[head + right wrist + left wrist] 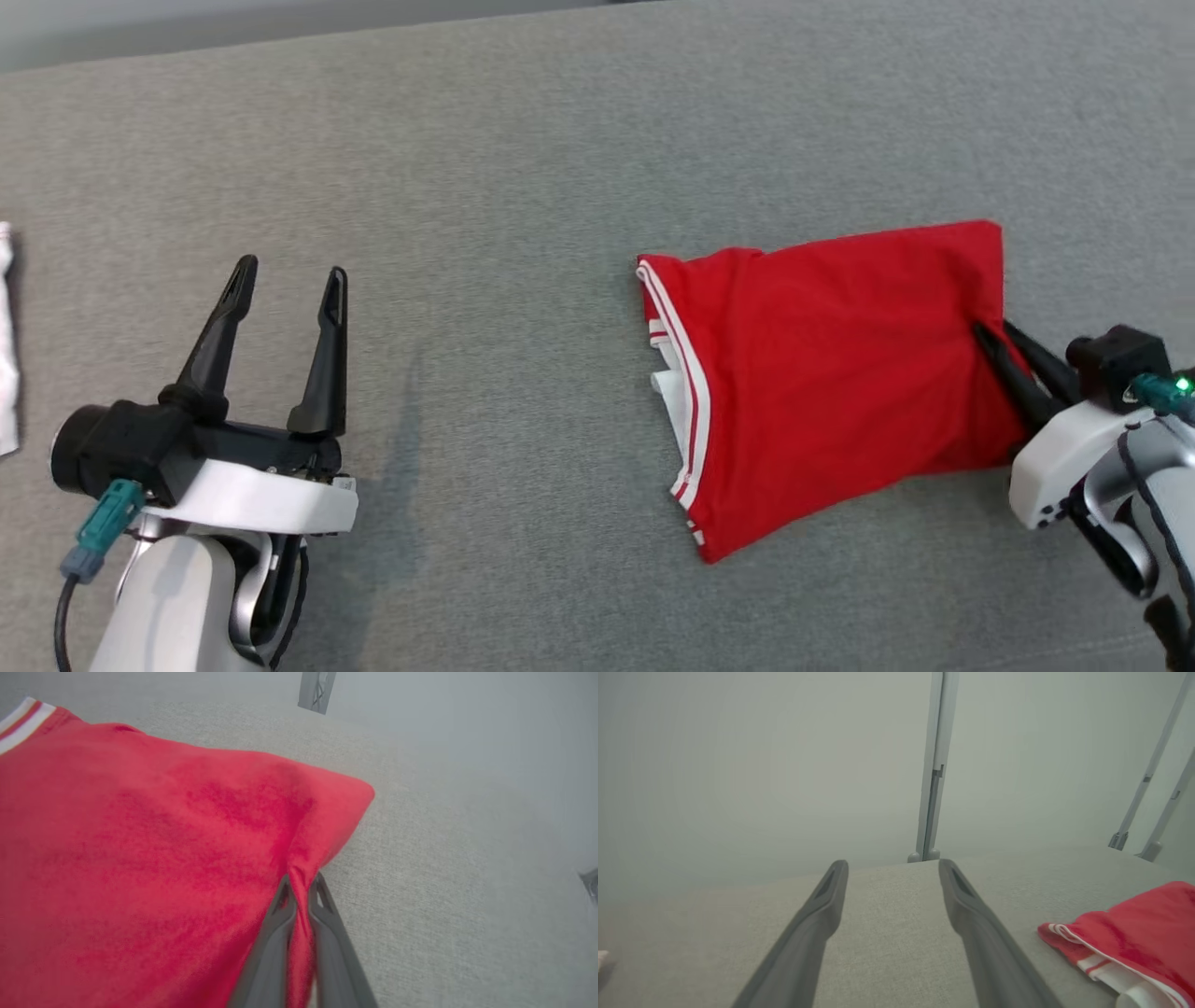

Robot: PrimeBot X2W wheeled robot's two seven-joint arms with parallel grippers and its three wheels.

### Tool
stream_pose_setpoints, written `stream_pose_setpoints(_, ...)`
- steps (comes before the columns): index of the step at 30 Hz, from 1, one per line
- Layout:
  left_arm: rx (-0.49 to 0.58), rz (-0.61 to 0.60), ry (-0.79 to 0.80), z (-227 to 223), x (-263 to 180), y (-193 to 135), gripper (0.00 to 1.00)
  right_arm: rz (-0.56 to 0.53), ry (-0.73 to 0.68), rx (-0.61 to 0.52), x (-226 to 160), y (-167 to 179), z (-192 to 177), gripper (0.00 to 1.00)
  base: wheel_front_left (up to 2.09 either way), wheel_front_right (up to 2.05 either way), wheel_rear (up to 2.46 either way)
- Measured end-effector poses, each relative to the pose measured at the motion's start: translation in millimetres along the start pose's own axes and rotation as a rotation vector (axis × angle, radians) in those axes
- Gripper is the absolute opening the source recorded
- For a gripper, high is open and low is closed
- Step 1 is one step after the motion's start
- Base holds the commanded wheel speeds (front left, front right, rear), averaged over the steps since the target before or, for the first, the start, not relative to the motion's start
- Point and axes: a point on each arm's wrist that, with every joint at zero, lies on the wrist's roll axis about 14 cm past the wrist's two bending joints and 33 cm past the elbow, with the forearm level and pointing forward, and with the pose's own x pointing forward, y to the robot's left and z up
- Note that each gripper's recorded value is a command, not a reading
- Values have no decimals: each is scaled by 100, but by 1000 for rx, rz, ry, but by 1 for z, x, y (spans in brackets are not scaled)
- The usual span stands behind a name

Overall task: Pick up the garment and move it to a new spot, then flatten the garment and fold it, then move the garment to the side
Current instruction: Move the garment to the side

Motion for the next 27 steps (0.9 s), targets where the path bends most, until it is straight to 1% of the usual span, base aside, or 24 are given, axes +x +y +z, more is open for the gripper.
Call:
stream_pose_setpoints(4,1,-82,8,-8,24,-22,100,-74,-6,-82,-8,-41,4,0,0,0,0)
stream_pose_setpoints(7,4,-133,20,-16,41,-35,100,-144,-4,-146,-13,-79,9,0,0,0,0)
stream_pose_setpoints(8,5,-150,21,-18,47,-39,100,-171,5,-158,-15,-92,8,0,0,0,0)
stream_pose_setpoints(9,5,-150,21,-18,47,-39,100,-171,5,-158,-15,-92,8,0,0,0,0)
stream_pose_setpoints(13,-3,-212,33,-31,67,-57,100,-269,55,-210,-22,-141,1,0,0,0,0)
stream_pose_setpoints(17,-16,-259,49,-47,80,-70,100,-366,83,-249,-28,-185,4,0,0,0,0)
stream_pose_setpoints(21,-26,-281,76,-67,90,-74,100,-446,114,-259,-25,-217,4,0,0,0,0)
stream_pose_setpoints(25,-38,-290,90,-76,92,-77,100,-472,153,-237,-21,-223,-9,0,0,0,0)
stream_pose_setpoints(26,-37,-289,93,-77,92,-77,100,-486,153,-223,-20,-226,-10,20,0,0,0)
stream_pose_setpoints(27,-35,-287,97,-78,92,-75,100,-502,152,-209,-20,-230,-10,43,0,0,0)
